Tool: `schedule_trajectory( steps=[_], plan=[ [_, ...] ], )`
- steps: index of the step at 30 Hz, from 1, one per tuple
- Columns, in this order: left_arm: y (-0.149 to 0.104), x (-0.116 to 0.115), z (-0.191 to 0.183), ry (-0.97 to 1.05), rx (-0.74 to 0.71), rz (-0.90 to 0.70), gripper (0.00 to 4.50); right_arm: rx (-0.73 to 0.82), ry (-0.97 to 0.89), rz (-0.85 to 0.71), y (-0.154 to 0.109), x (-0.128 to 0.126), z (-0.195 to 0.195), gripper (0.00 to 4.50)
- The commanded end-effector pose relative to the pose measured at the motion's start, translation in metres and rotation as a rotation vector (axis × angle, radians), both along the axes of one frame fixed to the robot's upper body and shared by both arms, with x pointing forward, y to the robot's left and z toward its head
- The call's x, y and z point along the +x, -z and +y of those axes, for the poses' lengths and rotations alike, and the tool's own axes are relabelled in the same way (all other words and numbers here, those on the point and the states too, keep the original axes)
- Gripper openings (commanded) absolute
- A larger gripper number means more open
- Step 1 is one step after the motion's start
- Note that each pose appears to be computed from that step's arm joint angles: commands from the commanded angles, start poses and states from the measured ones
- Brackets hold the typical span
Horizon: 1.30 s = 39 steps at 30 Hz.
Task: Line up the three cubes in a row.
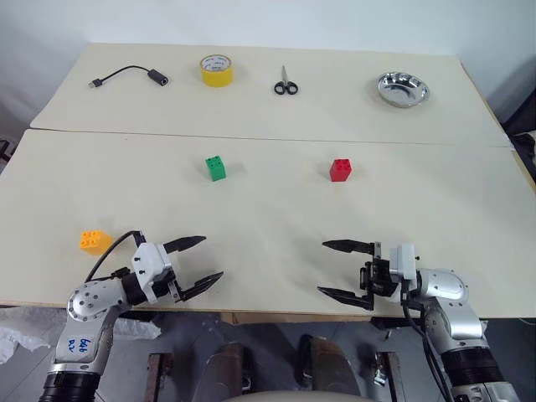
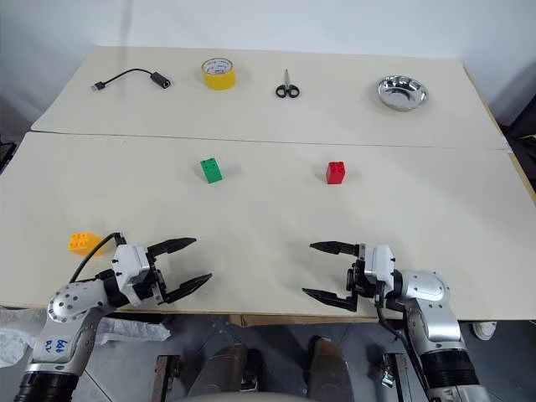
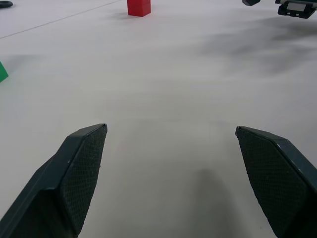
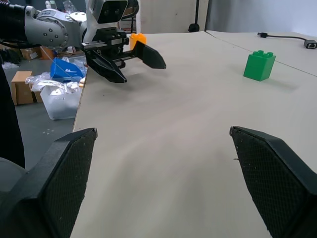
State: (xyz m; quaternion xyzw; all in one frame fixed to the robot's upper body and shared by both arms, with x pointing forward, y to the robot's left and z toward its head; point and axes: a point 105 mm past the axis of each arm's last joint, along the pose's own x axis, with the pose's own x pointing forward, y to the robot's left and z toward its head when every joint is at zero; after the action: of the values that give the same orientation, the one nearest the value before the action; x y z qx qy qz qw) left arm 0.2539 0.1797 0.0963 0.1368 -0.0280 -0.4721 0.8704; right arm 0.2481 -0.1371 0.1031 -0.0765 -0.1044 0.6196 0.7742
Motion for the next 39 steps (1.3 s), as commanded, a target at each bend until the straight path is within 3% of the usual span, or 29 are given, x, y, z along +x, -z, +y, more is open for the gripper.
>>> schedule_trajectory(
  steps=[1, 5, 9, 14, 16, 20, 25, 29, 34, 39],
  plan=[
    [-0.012, -0.001, 0.005, -0.013, 0.004, -0.071, 4.40, 0.011, -0.001, -0.037, -0.009, 0.000, 0.000, 4.50],
    [-0.016, 0.001, 0.007, -0.026, -0.056, -0.052, 4.40, 0.043, 0.099, -0.069, -0.019, 0.005, -0.011, 4.50],
    [-0.020, -0.002, 0.010, -0.005, -0.135, 0.087, 4.40, 0.115, 0.301, -0.070, -0.035, 0.012, -0.042, 4.50],
    [-0.046, 0.011, 0.002, -0.059, -0.248, -0.039, 4.40, 0.253, 0.810, -0.120, -0.044, 0.024, -0.124, 4.50],
    [-0.048, 0.009, -0.008, -0.012, -0.258, -0.043, 4.40, 0.272, 0.925, -0.136, -0.041, 0.025, -0.139, 4.50],
    [-0.040, 0.012, -0.019, 0.042, -0.253, -0.036, 4.40, 0.235, 0.910, -0.180, -0.045, 0.039, -0.110, 4.50],
    [-0.042, 0.021, -0.020, 0.045, -0.235, -0.069, 4.40, 0.190, 0.861, -0.093, -0.062, 0.071, -0.060, 4.50],
    [-0.040, 0.020, -0.023, 0.080, -0.206, -0.065, 4.40, 0.130, 0.906, -0.029, -0.073, 0.091, -0.041, 4.50],
    [-0.034, 0.018, -0.029, 0.100, -0.171, -0.061, 4.40, 0.024, 1.065, 0.076, -0.080, 0.136, -0.031, 4.50],
    [-0.031, 0.017, -0.035, 0.114, -0.163, -0.052, 4.40, -0.024, 1.117, 0.185, -0.068, 0.162, -0.021, 4.50]
  ],
)
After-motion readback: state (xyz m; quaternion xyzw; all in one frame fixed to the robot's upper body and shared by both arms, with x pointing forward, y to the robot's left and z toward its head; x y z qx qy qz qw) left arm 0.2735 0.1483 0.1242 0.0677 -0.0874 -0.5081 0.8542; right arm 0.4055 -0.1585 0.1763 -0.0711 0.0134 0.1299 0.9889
